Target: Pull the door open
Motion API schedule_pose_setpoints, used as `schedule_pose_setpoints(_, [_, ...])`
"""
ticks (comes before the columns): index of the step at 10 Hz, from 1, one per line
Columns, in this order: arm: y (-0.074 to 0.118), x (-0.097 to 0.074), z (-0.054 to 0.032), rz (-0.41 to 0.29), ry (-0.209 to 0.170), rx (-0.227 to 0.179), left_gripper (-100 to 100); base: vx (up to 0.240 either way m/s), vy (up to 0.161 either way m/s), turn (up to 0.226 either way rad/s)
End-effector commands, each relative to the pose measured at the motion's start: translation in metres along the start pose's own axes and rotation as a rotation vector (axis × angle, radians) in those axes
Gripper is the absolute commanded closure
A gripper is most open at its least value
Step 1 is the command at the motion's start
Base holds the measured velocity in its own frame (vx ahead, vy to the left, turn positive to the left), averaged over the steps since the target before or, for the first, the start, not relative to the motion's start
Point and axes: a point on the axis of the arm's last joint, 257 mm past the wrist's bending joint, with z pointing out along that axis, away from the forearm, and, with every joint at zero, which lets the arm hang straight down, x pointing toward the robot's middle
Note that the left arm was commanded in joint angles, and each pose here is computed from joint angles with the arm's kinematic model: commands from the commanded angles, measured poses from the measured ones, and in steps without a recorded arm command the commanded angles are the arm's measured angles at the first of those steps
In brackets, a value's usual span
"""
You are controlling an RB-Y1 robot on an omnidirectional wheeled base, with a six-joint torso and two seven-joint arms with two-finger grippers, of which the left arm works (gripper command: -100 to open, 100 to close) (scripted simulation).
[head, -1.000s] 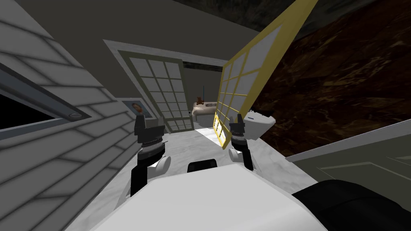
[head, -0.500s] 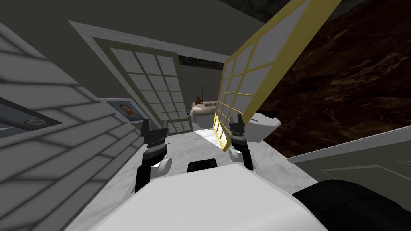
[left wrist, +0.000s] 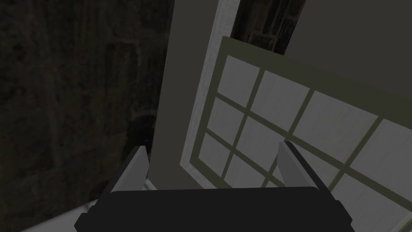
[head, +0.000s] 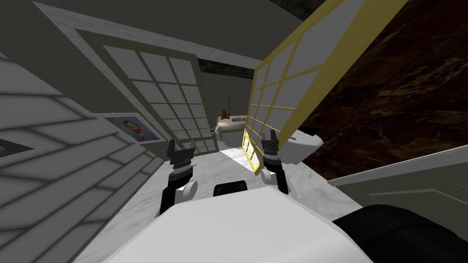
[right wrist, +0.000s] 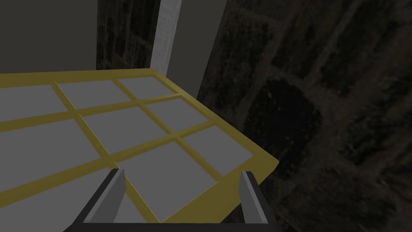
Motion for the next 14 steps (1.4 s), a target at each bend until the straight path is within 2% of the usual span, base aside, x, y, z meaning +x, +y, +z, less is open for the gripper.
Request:
schedule_pose_setpoints(1, [0.008,-0.004,-0.0058,-0.041,-0.008,-0.017,-100,0.085,0.014,-0.047])
schedule_pose_setpoints(7, [0.04,-0.02,-0.0292,-0.192,-0.048,-0.082,-100,0.097,0.006,-0.052])
schedule_pose_setpoints(14, [0.077,-0.043,-0.0644,-0.374,-0.12,-0.156,-100,0.097,0.011,-0.053])
